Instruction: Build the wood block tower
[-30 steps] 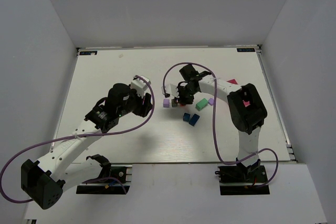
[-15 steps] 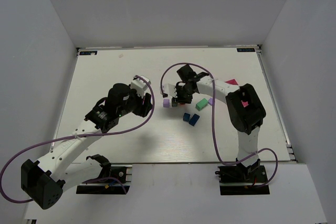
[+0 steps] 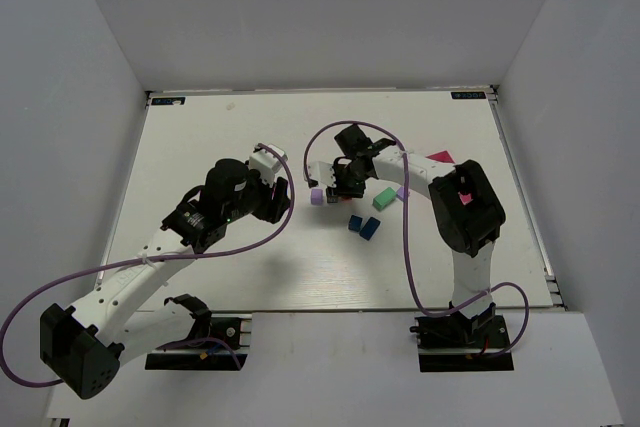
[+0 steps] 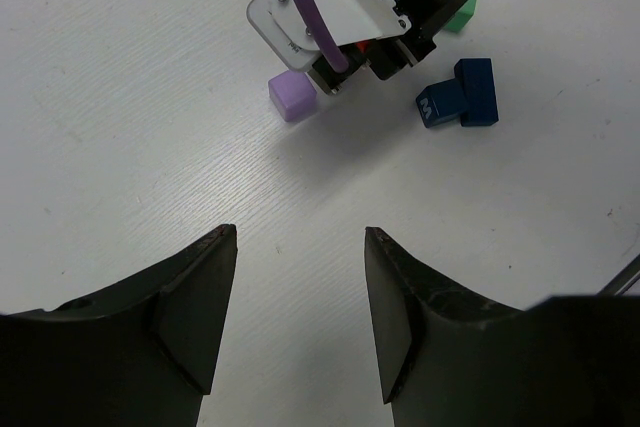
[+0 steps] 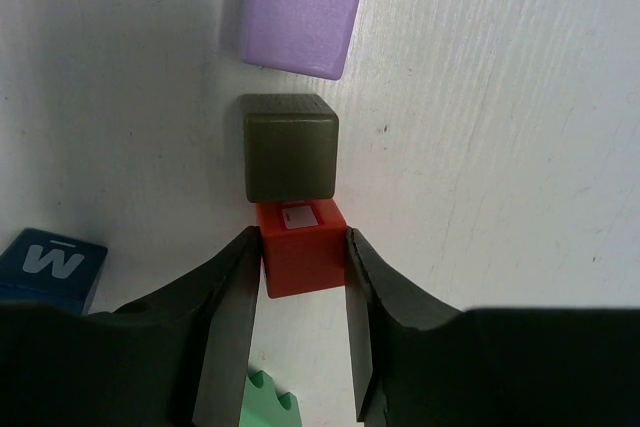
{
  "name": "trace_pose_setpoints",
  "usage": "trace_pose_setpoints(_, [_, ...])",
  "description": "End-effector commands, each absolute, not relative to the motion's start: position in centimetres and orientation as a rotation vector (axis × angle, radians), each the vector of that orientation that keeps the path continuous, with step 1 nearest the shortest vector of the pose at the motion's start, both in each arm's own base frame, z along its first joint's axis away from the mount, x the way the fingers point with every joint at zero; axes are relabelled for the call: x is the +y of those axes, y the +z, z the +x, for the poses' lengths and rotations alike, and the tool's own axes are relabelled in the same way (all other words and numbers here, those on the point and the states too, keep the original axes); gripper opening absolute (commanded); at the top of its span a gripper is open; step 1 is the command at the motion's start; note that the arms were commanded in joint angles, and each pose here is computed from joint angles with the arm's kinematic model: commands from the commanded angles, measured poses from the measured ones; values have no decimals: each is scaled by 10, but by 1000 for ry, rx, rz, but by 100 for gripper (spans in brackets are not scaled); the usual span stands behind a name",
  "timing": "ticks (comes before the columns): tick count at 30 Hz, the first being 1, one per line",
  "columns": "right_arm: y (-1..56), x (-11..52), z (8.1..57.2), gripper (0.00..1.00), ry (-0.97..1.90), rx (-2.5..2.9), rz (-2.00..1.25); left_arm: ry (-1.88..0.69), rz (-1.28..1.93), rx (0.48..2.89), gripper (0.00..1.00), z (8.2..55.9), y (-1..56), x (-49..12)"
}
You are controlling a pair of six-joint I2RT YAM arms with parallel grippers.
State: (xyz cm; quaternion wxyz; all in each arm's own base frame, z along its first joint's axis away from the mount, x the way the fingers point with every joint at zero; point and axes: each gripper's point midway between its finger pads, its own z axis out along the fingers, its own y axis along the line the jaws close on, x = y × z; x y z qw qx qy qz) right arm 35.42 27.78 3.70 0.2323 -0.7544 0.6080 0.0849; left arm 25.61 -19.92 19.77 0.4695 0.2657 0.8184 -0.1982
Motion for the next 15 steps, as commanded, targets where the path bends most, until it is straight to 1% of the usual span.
trace_pose_setpoints(1, [34, 280, 350, 11, 251, 1671, -2096, -501, 658, 1976, 64, 254, 205, -201])
trace_pose_setpoints(15, [35, 275, 347, 11, 236, 1683, -2113, -501, 658, 1976, 64, 254, 205, -201])
